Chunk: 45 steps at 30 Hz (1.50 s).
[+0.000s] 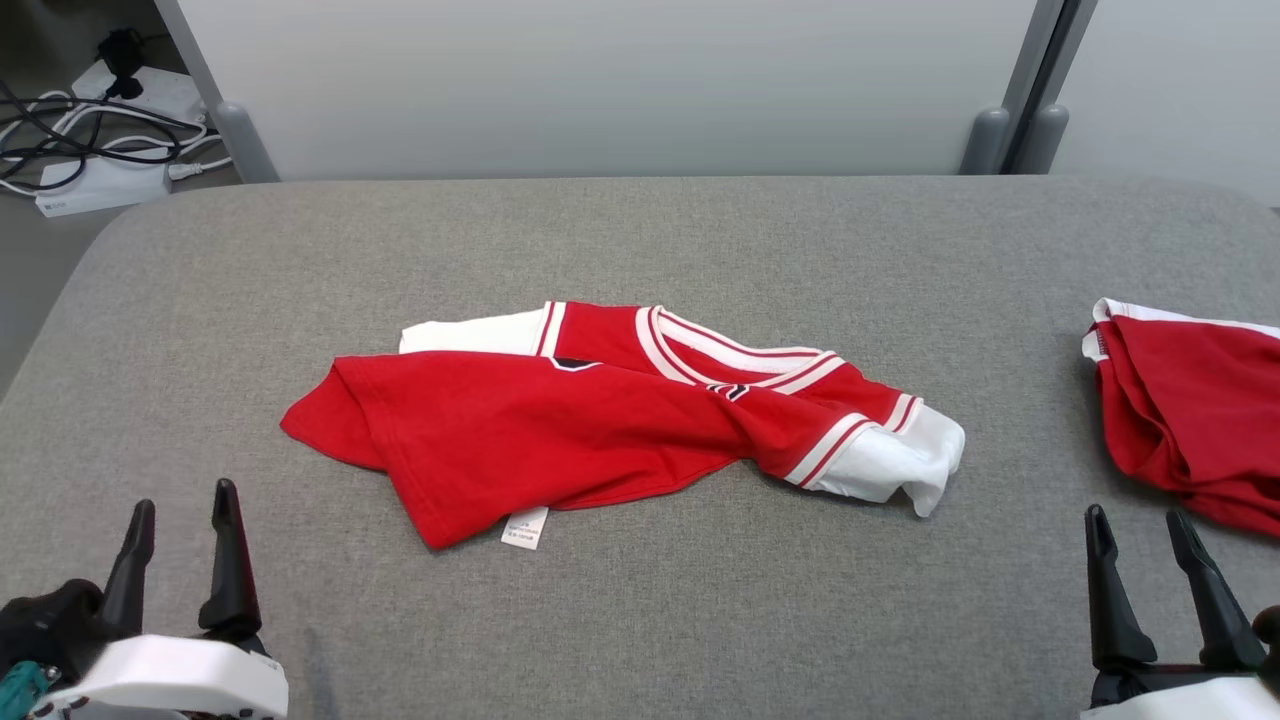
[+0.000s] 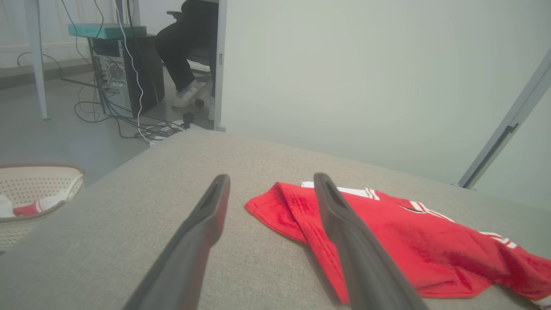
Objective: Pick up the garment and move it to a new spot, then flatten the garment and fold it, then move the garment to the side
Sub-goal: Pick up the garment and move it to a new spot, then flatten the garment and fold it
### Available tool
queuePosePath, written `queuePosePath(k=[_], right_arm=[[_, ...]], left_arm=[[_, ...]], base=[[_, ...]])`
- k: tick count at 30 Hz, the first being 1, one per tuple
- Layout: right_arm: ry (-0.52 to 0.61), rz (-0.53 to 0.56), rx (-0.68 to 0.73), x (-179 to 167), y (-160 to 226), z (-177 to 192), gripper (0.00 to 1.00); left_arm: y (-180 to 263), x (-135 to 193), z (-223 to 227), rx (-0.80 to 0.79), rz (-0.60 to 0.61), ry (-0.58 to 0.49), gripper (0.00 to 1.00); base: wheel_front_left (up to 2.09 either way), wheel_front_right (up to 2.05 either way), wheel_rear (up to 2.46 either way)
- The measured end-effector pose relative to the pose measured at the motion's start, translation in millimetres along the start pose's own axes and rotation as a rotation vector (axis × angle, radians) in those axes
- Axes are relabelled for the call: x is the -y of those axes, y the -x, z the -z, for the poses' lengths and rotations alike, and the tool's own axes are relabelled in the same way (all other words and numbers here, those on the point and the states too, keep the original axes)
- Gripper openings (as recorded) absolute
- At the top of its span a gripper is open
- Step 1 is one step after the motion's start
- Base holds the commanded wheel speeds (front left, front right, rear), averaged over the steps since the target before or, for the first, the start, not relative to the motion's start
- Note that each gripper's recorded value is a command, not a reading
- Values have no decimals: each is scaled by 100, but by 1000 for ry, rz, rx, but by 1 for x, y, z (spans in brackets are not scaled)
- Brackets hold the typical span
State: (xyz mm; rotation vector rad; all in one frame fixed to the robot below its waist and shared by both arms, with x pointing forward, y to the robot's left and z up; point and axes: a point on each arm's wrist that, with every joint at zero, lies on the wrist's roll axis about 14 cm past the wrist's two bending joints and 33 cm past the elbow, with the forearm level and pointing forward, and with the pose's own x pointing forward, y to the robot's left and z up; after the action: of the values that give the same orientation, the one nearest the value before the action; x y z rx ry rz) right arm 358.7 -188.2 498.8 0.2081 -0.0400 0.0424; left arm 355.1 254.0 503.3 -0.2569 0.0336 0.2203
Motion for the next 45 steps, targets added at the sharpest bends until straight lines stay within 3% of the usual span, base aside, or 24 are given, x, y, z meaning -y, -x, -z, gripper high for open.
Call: queuePosePath(k=[7, 15, 26, 45], right_arm=[[4, 12, -9, 3, 8, 2, 100], [29, -3, -7, -1, 10, -1, 100], [22, -14, -3, -7, 13, -2, 100], [24, -17, -30, -7, 16, 6, 100]], left_arm=[[12, 21, 4, 13, 124, -89, 100], [17, 26, 17, -23, 166, -118, 100], [18, 12, 23, -36, 93, -66, 100], [19, 14, 26, -31, 112, -107, 100]], base=[[0, 0, 0], [0, 0, 0], [0, 0, 0], [0, 0, 0]])
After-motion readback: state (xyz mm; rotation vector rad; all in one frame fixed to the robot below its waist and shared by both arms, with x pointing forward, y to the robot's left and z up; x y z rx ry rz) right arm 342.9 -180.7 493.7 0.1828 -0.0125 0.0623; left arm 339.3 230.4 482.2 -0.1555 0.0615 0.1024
